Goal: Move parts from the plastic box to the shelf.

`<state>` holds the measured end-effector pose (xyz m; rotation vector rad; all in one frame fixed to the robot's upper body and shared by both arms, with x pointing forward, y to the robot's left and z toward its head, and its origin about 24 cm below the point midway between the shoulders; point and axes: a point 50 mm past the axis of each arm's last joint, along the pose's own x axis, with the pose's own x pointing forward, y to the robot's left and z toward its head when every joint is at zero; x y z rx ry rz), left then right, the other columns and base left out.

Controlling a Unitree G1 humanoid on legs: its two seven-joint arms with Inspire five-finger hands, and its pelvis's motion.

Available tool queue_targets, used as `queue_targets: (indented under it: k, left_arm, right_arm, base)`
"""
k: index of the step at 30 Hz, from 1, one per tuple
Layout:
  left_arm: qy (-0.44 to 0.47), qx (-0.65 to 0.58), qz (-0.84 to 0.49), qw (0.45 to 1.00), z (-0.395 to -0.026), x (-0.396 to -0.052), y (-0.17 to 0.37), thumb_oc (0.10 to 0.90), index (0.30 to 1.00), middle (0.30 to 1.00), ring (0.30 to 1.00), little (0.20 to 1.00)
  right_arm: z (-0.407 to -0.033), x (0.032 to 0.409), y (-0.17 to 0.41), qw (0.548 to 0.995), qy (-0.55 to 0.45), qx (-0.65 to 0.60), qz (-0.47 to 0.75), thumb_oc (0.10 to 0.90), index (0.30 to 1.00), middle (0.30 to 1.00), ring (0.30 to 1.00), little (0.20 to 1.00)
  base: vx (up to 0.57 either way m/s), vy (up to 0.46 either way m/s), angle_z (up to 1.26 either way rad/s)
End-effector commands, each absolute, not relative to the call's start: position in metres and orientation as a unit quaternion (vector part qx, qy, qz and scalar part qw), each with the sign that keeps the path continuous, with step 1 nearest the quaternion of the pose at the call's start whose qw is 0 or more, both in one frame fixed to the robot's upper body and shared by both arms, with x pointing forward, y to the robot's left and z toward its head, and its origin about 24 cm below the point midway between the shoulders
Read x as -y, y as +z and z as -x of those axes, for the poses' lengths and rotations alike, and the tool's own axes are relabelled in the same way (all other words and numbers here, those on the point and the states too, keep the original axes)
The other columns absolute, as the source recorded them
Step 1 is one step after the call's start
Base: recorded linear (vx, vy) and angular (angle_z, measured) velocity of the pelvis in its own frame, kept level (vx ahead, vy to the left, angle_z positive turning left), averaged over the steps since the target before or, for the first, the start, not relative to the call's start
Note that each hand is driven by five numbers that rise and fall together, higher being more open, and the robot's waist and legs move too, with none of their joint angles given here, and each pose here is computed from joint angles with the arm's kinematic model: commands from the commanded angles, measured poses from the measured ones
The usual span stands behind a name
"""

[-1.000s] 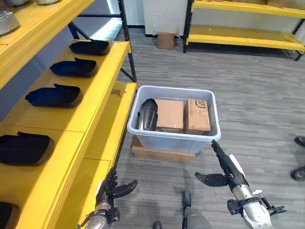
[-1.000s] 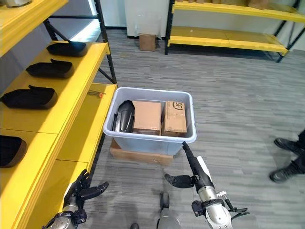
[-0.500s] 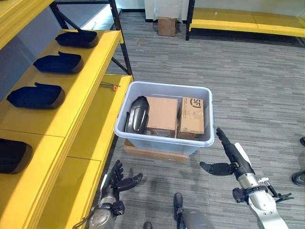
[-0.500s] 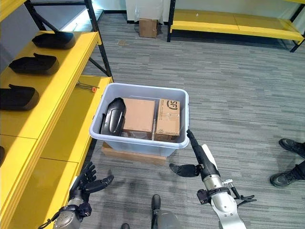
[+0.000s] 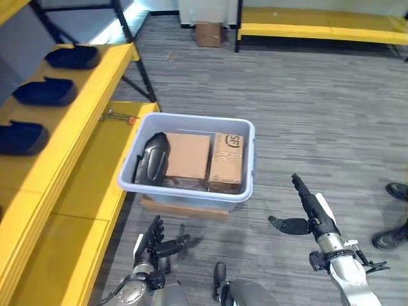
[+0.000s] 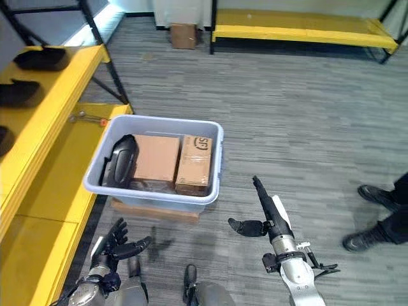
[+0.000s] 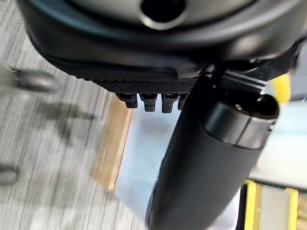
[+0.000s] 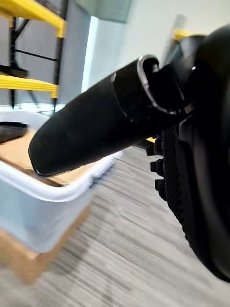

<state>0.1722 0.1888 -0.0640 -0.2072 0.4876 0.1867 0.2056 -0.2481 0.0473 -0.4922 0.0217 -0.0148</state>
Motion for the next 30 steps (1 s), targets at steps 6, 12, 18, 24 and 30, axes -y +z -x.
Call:
queue_targets:
  k: [6,12,18,24,30]
  left_arm:
    - [0.110,-0.137,0.052,0.983,-0.177,-0.227,-0.023,0.900,1.000,1.000,1.000,1.000]
    - [0.106,-0.128,0.043,0.985,-0.180,-0.231,-0.018,0.900,1.000,1.000,1.000,1.000]
    - [0.107,-0.115,0.035,0.987,-0.187,-0.235,-0.011,0.900,1.000,1.000,1.000,1.000]
    - [0.112,-0.116,0.038,0.986,-0.187,-0.236,-0.011,0.900,1.000,1.000,1.000,1.000]
    - [0.105,-0.118,0.039,0.987,-0.186,-0.235,-0.012,0.900,1.000,1.000,1.000,1.000]
  right_arm:
    - [-0.199,0.228,0.065,0.973,0.011,0.061,0.222,0.900,1.000,1.000,1.000,1.000]
    - [-0.199,0.227,0.063,0.973,0.008,0.053,0.223,0.900,1.000,1.000,1.000,1.000]
    - [-0.203,0.223,0.063,0.973,0.011,0.055,0.223,0.900,1.000,1.000,1.000,1.000]
    - [-0.207,0.223,0.066,0.971,0.010,0.062,0.229,0.900,1.000,1.000,1.000,1.000]
    - [-0.210,0.224,0.077,0.962,0.011,0.084,0.259,0.900,1.000,1.000,1.000,1.000]
  base:
    - [0.26,0.236,-0.66]
    - [0.15,0.275,-0.08]
    - [0.05,0.208,-0.02]
    - [0.01,0.050,-0.02]
    - [0.01,0.010,0.09]
